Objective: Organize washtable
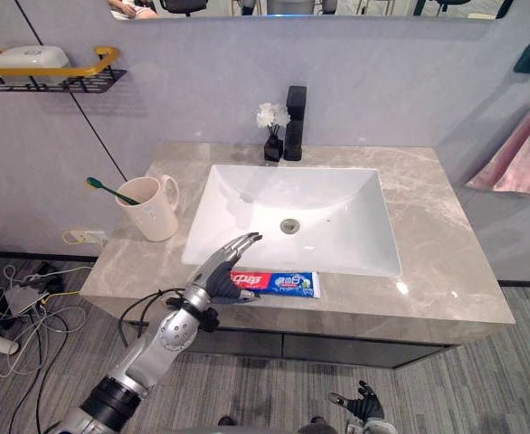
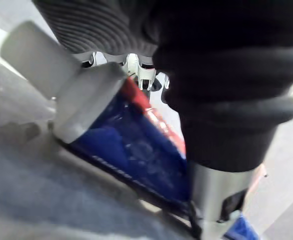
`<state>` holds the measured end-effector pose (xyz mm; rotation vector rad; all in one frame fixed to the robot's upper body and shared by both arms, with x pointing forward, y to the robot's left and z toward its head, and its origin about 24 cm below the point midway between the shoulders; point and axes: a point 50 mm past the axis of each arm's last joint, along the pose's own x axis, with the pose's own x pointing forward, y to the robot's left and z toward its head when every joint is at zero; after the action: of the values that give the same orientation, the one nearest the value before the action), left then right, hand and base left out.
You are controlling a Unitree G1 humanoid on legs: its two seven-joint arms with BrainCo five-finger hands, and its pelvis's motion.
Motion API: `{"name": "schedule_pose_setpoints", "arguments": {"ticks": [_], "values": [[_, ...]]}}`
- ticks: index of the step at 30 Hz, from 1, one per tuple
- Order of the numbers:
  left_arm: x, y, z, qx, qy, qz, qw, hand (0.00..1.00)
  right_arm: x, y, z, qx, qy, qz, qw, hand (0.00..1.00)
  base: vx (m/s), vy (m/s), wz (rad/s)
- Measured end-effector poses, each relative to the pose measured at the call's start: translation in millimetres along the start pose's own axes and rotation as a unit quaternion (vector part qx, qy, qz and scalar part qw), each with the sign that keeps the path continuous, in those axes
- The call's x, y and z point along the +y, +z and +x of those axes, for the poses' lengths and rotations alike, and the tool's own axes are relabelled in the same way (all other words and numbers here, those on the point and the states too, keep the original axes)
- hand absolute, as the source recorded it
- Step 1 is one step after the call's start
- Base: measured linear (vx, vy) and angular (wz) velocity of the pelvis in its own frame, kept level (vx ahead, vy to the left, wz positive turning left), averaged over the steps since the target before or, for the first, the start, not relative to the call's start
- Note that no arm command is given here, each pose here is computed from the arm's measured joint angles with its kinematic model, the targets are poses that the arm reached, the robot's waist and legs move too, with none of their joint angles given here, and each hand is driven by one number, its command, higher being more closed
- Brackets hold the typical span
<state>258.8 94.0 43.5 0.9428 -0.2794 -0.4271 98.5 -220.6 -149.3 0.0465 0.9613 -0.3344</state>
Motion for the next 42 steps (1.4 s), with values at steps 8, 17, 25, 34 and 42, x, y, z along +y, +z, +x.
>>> {"name": "schedule_pose_setpoints", "arguments": {"ticks": [8, 17, 25, 34, 42], "values": [[2, -3, 6, -0.023, -0.037, 0.091, 0.995, 1.00, 0, 8, 2, -0.010, 0.002, -0.002, 1.000, 0.00, -0.02, -0.005, -0.01], [13, -1, 15, -0.032, -0.029, 0.117, 0.992, 1.00, -9, 17, 5, -0.022, -0.006, -0.013, 1.000, 0.00, 0.00, -0.003, -0.02], [15, -2, 15, -0.030, -0.026, 0.116, 0.992, 1.00, -8, 24, 5, -0.038, -0.003, -0.015, 0.999, 0.00, 0.00, 0.000, 0.00], [22, -6, 6, -0.005, 0.005, 0.088, 0.996, 1.00, -12, 44, -3, -0.103, -0.011, -0.004, 0.995, 0.00, -0.01, -0.001, -0.10], [36, 6, -8, -0.002, 0.077, 0.014, 0.997, 1.00, -24, 59, -29, -0.183, -0.046, 0.053, 0.981, 0.00, -0.02, 0.006, -0.24]]}}
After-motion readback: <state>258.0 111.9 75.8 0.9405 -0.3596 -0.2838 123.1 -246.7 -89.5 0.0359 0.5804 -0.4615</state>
